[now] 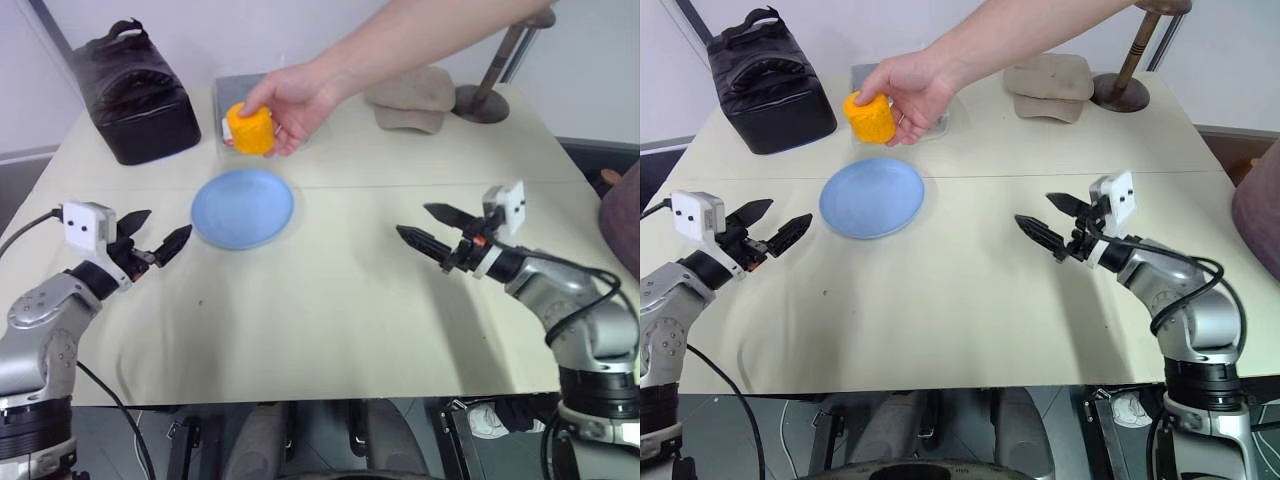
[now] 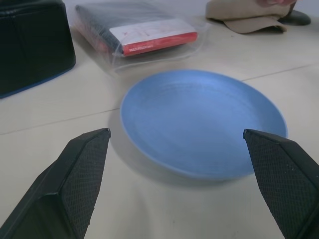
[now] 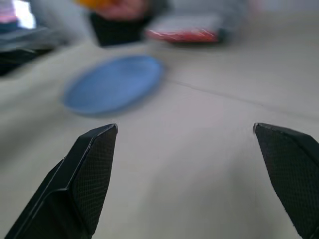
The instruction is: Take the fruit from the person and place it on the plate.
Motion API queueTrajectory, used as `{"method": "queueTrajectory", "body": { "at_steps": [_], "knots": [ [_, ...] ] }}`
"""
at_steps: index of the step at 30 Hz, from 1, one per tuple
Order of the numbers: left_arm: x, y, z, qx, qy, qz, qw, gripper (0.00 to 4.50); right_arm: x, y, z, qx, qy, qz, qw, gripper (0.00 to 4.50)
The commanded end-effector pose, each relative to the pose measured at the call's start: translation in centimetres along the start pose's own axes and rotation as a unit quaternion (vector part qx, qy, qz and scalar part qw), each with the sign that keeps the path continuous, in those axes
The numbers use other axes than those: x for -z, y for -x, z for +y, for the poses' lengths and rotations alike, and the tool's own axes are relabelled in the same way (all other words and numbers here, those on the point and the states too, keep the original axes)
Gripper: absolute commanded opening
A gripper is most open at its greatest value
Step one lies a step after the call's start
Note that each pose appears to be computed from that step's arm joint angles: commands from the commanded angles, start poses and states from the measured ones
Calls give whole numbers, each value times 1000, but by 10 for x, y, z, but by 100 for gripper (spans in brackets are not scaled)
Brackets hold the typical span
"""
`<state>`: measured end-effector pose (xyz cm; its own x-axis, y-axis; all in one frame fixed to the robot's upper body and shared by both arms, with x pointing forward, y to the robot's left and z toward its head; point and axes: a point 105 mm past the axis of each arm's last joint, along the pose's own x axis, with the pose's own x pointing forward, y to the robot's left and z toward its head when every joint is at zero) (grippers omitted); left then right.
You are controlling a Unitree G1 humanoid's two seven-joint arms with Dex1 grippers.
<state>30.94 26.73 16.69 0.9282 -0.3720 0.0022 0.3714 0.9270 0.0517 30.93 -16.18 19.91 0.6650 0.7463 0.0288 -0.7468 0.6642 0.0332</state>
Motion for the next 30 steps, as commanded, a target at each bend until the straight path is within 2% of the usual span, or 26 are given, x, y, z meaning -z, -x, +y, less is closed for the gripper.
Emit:
{"method": "queueTrajectory", "body": {
  "at_steps": [1,7,10,15,24,30],
  "knots": [
    [-20,-5,-1,7,-7,-37,999,447,-25,1,11,-21,23,-14,999,450],
    [-74,-41,-27,86,-9,-116,989,447,-29,-6,7,-9,53,-5,999,450],
    [-87,-58,-40,126,-11,-133,983,447,-27,-10,4,-5,57,-4,998,450],
    [-90,-81,-60,184,-20,-131,974,447,-23,-12,1,7,65,-4,998,450],
    [-94,-114,-76,214,-24,-147,966,447,-19,-7,0,36,68,-14,997,450],
    [-89,-123,-84,231,-30,-141,962,447,-18,-3,-4,57,71,-18,996,450]
  ]
}}
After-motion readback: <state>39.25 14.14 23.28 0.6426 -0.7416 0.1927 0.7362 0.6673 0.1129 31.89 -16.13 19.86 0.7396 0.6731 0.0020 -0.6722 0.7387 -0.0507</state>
